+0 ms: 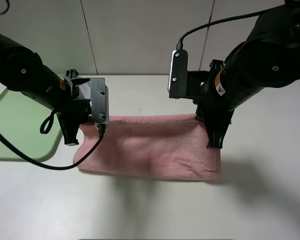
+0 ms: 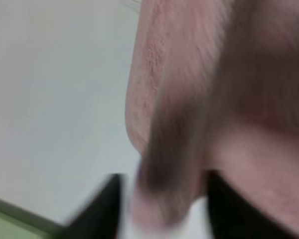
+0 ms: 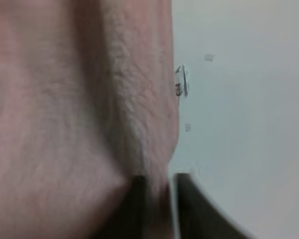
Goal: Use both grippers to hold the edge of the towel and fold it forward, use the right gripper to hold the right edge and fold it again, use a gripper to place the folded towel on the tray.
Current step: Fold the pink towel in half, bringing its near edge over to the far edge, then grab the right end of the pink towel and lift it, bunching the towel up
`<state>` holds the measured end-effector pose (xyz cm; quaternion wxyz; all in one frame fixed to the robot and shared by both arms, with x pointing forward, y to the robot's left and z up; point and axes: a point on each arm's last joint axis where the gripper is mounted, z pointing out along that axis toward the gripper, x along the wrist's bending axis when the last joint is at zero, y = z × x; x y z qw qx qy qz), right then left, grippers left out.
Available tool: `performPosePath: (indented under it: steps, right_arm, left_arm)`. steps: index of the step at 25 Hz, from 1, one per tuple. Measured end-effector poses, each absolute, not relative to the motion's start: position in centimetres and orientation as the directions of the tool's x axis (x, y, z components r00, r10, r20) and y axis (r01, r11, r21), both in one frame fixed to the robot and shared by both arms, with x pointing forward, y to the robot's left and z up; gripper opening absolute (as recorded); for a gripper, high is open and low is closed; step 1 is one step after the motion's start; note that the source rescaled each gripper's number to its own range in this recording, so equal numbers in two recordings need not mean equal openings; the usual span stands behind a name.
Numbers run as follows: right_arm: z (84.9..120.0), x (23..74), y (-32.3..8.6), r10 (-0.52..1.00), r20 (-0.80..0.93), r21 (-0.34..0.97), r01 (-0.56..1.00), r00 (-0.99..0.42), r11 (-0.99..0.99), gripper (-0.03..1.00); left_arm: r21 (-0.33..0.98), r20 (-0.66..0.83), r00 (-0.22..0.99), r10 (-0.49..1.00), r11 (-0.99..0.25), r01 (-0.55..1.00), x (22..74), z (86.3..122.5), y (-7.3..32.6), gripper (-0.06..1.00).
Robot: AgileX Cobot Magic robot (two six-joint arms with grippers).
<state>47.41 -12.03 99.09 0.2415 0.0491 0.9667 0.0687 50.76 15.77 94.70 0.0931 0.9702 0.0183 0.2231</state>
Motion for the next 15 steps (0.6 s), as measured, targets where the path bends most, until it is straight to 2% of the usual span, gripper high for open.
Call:
performPosePath:
  steps: [1, 2, 3, 5, 8, 15]
  right_arm:
    - [99.1, 47.44, -12.04, 0.155, -0.458, 0.168, 0.085, -0.875, 0.982, 0.56]
    - [99.12, 47.49, -12.08, 0.183, -0.458, 0.18, 0.111, -0.87, 0.977, 0.74]
    - [99.16, 47.6, -12.15, 0.196, -0.466, 0.183, 0.123, -0.863, 0.975, 0.83]
    - [99.26, 47.81, -12.29, 0.216, -0.485, 0.185, 0.142, -0.847, 0.972, 0.94]
    - [99.32, 47.93, -12.37, 0.232, -0.496, 0.188, 0.157, -0.837, 0.97, 0.99]
    - [99.34, 47.96, -12.36, 0.237, -0.499, 0.193, 0.16, -0.834, 0.968, 1.0]
  left_arm:
    - [0.195, 0.427, 0.9, 0.092, -0.981, 0.008, 50.77, 94.7, 15.78, 0.57]
    - [0.205, 0.427, 0.898, 0.11, -0.978, 0.023, 50.81, 94.72, 15.78, 0.71]
    - [0.219, 0.431, 0.893, 0.133, -0.975, 0.04, 50.95, 94.77, 15.85, 0.82]
    - [0.246, 0.442, 0.881, 0.167, -0.967, 0.06, 51.22, 94.88, 15.92, 0.93]
    - [0.254, 0.445, 0.877, 0.181, -0.965, 0.07, 51.37, 94.92, 16.07, 0.98]
    - [0.259, 0.442, 0.876, 0.192, -0.963, 0.081, 51.34, 94.98, 16.08, 1.0]
